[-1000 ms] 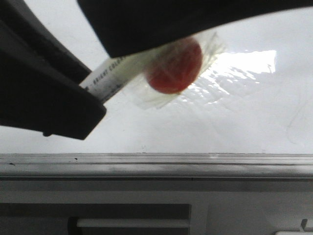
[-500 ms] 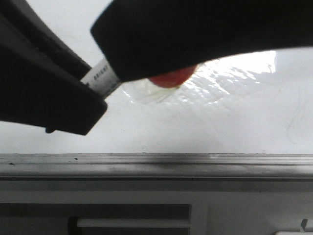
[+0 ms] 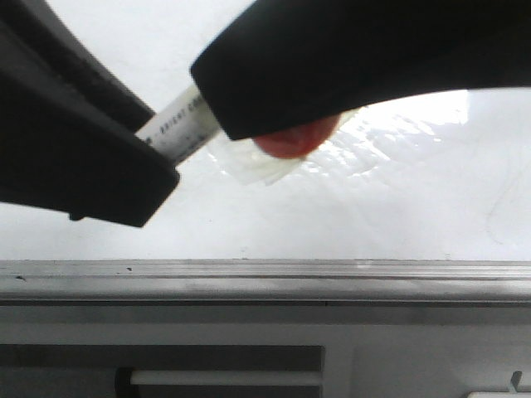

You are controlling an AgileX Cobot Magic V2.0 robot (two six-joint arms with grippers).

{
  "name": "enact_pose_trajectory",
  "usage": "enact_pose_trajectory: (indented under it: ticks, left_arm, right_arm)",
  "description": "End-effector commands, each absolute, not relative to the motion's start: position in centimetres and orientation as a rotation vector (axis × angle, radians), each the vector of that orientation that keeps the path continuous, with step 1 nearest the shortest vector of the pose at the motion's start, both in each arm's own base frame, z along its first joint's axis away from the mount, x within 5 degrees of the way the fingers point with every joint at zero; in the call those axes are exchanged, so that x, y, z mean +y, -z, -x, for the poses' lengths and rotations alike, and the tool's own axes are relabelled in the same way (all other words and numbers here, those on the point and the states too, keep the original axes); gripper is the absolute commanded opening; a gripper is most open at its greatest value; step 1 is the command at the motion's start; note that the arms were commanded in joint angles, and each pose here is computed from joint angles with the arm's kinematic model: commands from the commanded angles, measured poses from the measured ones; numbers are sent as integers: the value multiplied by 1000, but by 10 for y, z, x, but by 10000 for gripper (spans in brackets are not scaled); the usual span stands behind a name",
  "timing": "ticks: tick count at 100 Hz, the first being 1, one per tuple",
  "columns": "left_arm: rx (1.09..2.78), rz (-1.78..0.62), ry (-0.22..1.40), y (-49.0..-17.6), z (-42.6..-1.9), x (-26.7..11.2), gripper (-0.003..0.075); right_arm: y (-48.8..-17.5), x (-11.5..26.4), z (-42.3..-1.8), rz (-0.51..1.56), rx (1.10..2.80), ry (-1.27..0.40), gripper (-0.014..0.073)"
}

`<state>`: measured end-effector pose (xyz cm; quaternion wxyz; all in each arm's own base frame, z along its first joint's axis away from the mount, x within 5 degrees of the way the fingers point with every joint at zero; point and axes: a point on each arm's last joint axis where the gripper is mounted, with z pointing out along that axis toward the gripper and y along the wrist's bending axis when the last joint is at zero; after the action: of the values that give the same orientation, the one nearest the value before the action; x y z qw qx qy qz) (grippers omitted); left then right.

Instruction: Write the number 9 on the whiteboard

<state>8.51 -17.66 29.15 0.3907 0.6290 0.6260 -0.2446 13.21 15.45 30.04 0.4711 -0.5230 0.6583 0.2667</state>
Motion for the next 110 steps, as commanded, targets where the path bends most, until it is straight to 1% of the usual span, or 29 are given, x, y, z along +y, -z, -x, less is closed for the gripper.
enact_pose_trajectory:
  ticks: [1, 16, 23, 27, 32, 35, 37, 42, 44, 47, 49, 54, 55, 56, 57, 60, 67, 72, 77, 86, 95, 105, 110]
  left_arm:
    - [1560, -1505, 659, -308, -86, -179, -20]
    - [1577, -1450, 655, -310, -90, -179, -19]
    - [1622, -1390, 682, -312, -92, -176, 9]
    - [1638, -1364, 696, -314, -91, -173, 59]
    - [1662, -1319, 720, -318, -90, -168, 145]
    - [1685, -1279, 740, -321, -90, -164, 220]
    - [1690, -1257, 749, -323, -89, -161, 253]
    - [1700, -1209, 767, -329, -86, -153, 389]
    - [1697, -1199, 770, -331, -85, -149, 421]
    - [1695, -1189, 774, -334, -82, -144, 491]
    - [1687, -1178, 770, -337, -80, -139, 525]
    - [1668, -1158, 764, -342, -75, -129, 564]
    - [1665, -1154, 761, -343, -75, -128, 565]
    - [1660, -1144, 760, -344, -73, -125, 564]
    - [1658, -1137, 761, -345, -73, -124, 564]
    - [1645, -1112, 755, -349, -71, -118, 559]
    - [1614, -1046, 729, -356, -65, -104, 519]
    - [1587, -993, 689, -361, -62, -94, 483]
    - [1581, -934, 650, -364, -60, -84, 447]
    - [1575, -823, 566, -369, -57, -68, 377]
    - [1583, -720, 514, -371, -55, -57, 300]
    - [1577, -653, 474, -374, -53, -49, 195]
    - [1583, -633, 463, -373, -53, -48, 122]
  right_arm:
    - [-312, 154, -133, 1226, 1581, -665, -66]
    - [-311, 155, -134, 1219, 1595, -671, -67]
    - [-313, 155, -135, 1190, 1613, -680, -67]
    - [-317, 155, -135, 1184, 1621, -682, -67]
    - [-323, 154, -136, 1183, 1654, -673, -66]
    - [-329, 154, -137, 1192, 1662, -661, -66]
    - [-331, 153, -137, 1201, 1679, -642, -66]
    - [-344, 151, -139, 1221, 1704, -594, -66]
    - [-347, 149, -140, 1226, 1725, -563, -66]
    - [-356, 146, -140, 1245, 1744, -523, -66]
    - [-361, 145, -141, 1258, 1766, -488, -66]
    - [-373, 137, -143, 1277, 1827, -386, -60]
    - [-375, 136, -144, 1278, 1838, -369, -58]
    - [-378, 133, -146, 1271, 1866, -317, -55]
    - [-380, 133, -145, 1275, 1866, -319, -55]
    - [-388, 127, -147, 1254, 1905, -246, -51]
    - [-408, 117, -150, 1152, 1932, -144, -38]
    - [-421, 111, -149, 1058, 1895, -124, -37]
    - [-430, 107, -147, 980, 1818, -113, -37]
    - [-436, 99, -142, 884, 1690, -100, -37]
    - [-422, 95, -137, 860, 1559, -86, -37]
    - [-389, 99, -136, 872, 1451, -90, -37]
    - [-374, 101, -137, 885, 1414, -87, -37]
